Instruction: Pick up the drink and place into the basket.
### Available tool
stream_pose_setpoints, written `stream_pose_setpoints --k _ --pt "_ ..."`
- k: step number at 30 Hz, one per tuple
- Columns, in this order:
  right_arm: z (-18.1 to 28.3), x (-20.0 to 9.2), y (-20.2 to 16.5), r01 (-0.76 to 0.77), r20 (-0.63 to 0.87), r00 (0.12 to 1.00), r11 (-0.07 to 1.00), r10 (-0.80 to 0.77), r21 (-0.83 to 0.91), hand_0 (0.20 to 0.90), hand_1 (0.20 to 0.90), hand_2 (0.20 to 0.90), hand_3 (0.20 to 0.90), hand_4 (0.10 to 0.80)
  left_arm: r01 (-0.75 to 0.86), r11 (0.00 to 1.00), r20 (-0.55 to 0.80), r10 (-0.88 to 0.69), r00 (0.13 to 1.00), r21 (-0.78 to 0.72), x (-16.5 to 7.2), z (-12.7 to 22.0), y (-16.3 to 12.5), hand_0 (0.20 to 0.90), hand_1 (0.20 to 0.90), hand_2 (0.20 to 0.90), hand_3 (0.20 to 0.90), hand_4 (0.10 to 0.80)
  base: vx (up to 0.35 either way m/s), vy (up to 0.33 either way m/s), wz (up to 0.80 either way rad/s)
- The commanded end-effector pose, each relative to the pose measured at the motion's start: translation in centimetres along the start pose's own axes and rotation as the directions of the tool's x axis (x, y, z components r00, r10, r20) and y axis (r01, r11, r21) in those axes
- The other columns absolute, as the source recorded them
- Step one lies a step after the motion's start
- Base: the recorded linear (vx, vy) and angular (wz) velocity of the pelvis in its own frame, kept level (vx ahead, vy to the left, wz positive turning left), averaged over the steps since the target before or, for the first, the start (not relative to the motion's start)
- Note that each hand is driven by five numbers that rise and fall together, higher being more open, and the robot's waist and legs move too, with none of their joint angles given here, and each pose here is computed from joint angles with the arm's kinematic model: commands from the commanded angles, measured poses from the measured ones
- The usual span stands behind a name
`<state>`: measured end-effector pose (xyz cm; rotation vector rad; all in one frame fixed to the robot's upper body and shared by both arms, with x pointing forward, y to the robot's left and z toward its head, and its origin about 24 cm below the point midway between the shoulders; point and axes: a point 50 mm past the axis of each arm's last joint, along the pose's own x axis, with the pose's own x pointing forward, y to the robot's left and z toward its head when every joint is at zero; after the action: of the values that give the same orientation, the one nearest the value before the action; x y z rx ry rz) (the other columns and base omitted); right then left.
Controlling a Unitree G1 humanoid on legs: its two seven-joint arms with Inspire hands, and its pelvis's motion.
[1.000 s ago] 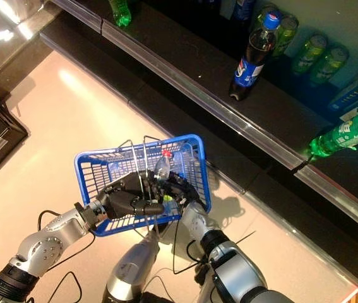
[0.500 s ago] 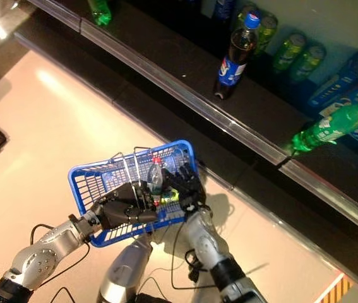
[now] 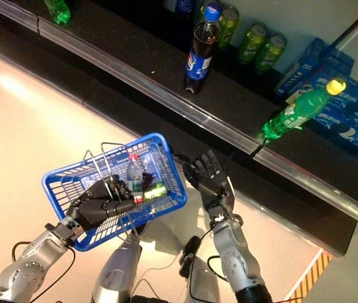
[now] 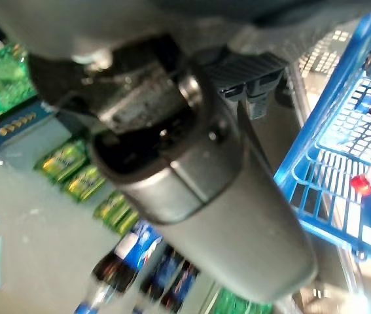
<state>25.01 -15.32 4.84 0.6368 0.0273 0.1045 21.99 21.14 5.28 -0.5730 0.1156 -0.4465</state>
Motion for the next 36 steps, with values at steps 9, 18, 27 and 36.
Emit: stream_pose_setpoints --k 9,18,27,36 --pt "-2.6 -5.2 -3.9 -0.084 -0.051 0.994 0.983 0.093 0.161 0.9 0.9 0.9 0.9 0.8 -0.099 0.994 0.509 0.068 0.858 0.035 -3.3 4.0 0.4 0.3 0.3 0.3 0.2 0.1 0.031 0.007 -0.08" --pt "-8.8 -10.0 -10.9 0.223 -0.405 0.879 0.967 -0.253 -0.12 0.9 0.9 0.9 0.9 0.8 -0.638 0.755 0.207 0.656 0.726 -0.155 -7.7 -5.2 8.2 0.3 0.3 0.3 0.2 0.1 0.016 -0.009 -0.15" --pt "-13.2 -15.5 -15.7 0.224 -0.596 0.529 0.777 -0.604 -0.588 0.9 0.9 0.9 0.9 0.8 -0.858 0.51 -0.222 0.832 0.508 -0.053 -9.7 -14.1 9.9 0.3 0.3 0.3 0.2 0.1 -0.004 -0.023 -0.02" --pt "-14.4 -19.2 -16.5 0.175 -0.62 0.331 0.691 -0.712 -0.701 0.9 0.9 0.9 0.9 0.8 -0.915 0.395 -0.445 0.836 0.321 0.083 -12.4 -18.5 9.0 0.3 0.3 0.3 0.2 0.1 -0.011 -0.004 -0.03"
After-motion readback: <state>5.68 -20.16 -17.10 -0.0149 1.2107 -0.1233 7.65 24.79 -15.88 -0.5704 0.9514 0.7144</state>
